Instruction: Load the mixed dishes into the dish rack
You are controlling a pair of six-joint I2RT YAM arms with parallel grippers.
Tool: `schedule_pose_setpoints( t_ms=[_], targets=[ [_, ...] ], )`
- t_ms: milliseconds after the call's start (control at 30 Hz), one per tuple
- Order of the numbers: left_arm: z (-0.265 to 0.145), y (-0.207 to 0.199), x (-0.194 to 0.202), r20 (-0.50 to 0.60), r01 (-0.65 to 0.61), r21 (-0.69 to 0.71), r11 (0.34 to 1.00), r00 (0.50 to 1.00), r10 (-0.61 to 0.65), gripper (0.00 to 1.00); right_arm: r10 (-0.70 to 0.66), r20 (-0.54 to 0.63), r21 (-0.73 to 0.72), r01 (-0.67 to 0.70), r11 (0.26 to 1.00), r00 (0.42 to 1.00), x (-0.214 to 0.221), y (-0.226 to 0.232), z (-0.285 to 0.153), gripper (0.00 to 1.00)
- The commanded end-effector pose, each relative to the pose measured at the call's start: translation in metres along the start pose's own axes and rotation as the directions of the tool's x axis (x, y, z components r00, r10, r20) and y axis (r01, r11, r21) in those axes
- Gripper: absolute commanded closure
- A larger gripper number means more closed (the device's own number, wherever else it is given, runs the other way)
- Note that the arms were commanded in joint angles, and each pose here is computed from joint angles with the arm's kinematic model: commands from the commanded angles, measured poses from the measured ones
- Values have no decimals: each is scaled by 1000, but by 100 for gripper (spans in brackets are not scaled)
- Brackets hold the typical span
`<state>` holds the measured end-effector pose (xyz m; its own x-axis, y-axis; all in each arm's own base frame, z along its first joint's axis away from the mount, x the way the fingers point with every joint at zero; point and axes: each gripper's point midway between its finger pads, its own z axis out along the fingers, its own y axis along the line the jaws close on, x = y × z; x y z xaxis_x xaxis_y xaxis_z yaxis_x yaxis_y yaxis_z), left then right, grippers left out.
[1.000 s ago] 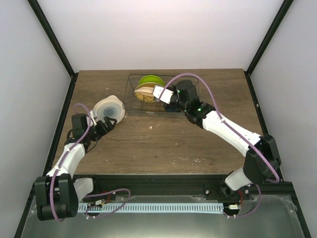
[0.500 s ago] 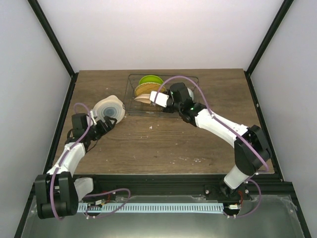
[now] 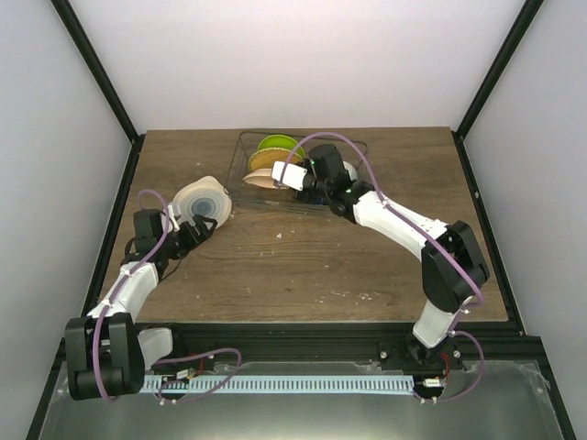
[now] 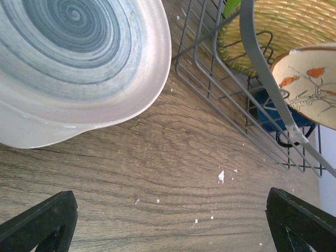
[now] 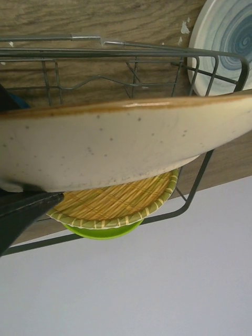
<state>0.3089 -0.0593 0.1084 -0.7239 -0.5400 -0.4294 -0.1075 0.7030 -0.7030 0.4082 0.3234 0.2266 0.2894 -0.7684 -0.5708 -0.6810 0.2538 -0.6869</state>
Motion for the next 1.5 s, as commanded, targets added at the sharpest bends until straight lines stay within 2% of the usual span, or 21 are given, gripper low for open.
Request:
schedule_pose_setpoints(
  t_ms=[0, 133, 300, 667, 967, 1467],
  targets=[
    [1, -2, -1, 2, -7, 19, 1000, 1000, 7, 0, 1, 54, 50, -4, 999, 999, -21, -26, 6, 99],
    [2, -2, -2, 2, -9, 18, 1000, 1000, 9, 0, 6, 94, 100, -15, 995, 996, -30, -38, -8, 99],
    [1, -4, -4, 3, -9, 24, 1000, 1000, 9, 0, 3, 63, 127, -11, 992, 998, -28, -49, -18, 99],
    [1, -8, -6, 6, -10, 35, 999, 1000, 10, 0, 60, 81, 222, -76, 972, 995, -34, -70, -36, 99],
    [2, -7, -6, 2, -10, 35, 999, 1000, 10, 0, 84, 79, 262, -102, 960, 993, -36, -75, -25, 99],
    [7, -4, -1, -12, -3, 52, 999, 1000, 4, 0, 76, 56, 223, -86, 971, 996, -46, -63, 2, 99]
  ],
)
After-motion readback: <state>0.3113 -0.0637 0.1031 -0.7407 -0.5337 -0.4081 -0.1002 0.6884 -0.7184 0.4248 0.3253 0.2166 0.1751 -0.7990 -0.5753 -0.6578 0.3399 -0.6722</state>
